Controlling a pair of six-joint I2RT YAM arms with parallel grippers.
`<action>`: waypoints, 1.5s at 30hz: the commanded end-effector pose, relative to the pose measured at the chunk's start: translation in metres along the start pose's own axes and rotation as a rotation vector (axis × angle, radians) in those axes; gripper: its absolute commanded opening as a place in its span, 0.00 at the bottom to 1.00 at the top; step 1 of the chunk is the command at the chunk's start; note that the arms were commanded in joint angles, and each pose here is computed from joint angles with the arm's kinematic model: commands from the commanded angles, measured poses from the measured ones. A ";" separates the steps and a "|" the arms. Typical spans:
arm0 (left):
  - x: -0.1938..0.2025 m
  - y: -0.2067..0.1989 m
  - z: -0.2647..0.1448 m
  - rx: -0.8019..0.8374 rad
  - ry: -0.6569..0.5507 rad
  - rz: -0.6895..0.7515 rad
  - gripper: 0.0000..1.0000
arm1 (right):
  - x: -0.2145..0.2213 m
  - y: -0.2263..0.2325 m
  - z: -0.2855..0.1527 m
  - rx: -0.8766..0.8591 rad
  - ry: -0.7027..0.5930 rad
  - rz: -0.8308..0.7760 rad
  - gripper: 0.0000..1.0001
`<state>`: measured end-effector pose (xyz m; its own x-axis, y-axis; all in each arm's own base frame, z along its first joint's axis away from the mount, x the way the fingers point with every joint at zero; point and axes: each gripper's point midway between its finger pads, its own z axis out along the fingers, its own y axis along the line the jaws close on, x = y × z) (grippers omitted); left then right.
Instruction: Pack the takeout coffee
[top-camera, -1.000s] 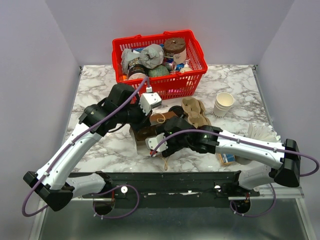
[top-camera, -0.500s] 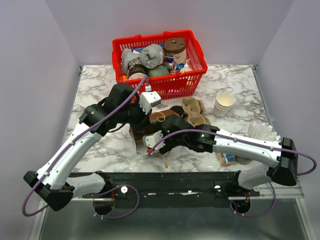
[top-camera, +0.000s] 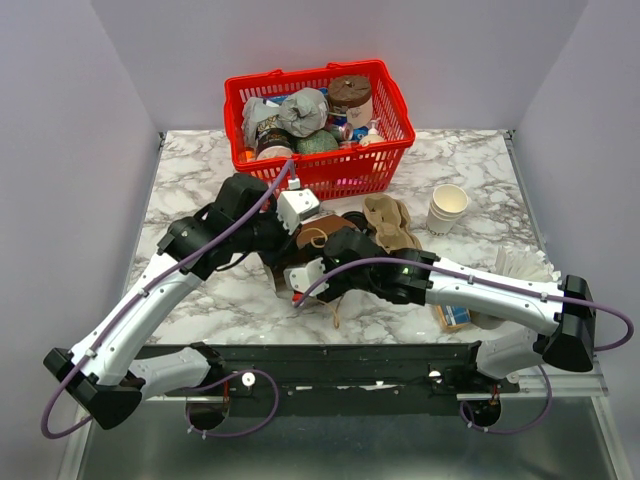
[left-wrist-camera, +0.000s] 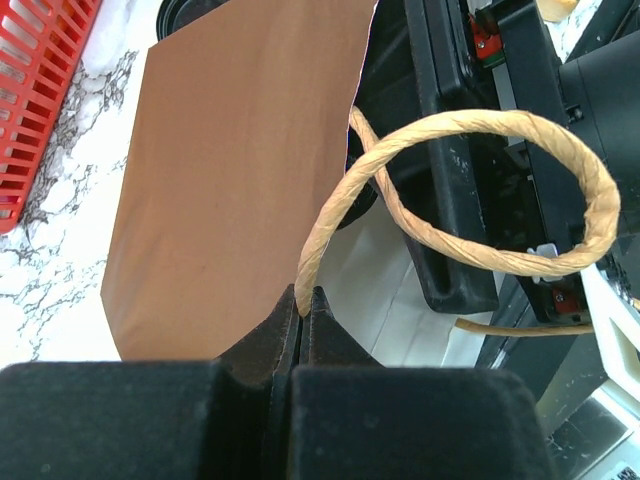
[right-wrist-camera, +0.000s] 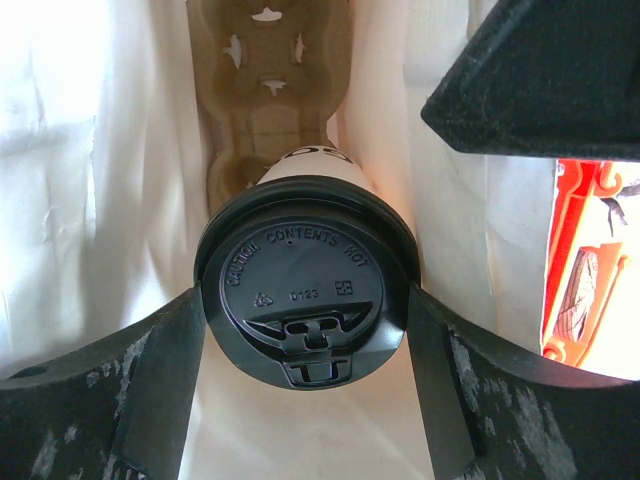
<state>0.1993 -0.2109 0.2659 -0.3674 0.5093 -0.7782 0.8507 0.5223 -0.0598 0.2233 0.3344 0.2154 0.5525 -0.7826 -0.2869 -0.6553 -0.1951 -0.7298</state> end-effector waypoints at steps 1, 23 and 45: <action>0.016 0.004 0.000 -0.029 0.047 0.005 0.00 | 0.003 -0.025 -0.006 0.096 0.015 0.043 0.22; -0.032 0.041 -0.031 -0.240 -0.060 0.166 0.00 | 0.000 -0.034 -0.011 0.140 -0.033 0.048 0.01; -0.018 -0.006 -0.004 -0.020 -0.069 0.104 0.00 | 0.008 0.000 0.017 0.040 -0.020 0.026 0.00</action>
<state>0.2106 -0.2091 0.2707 -0.2248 0.5915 -0.7743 0.8678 0.4829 0.1170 0.2374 0.3390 0.2078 0.5444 -0.7718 -0.3286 -0.6383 -0.1270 -0.7592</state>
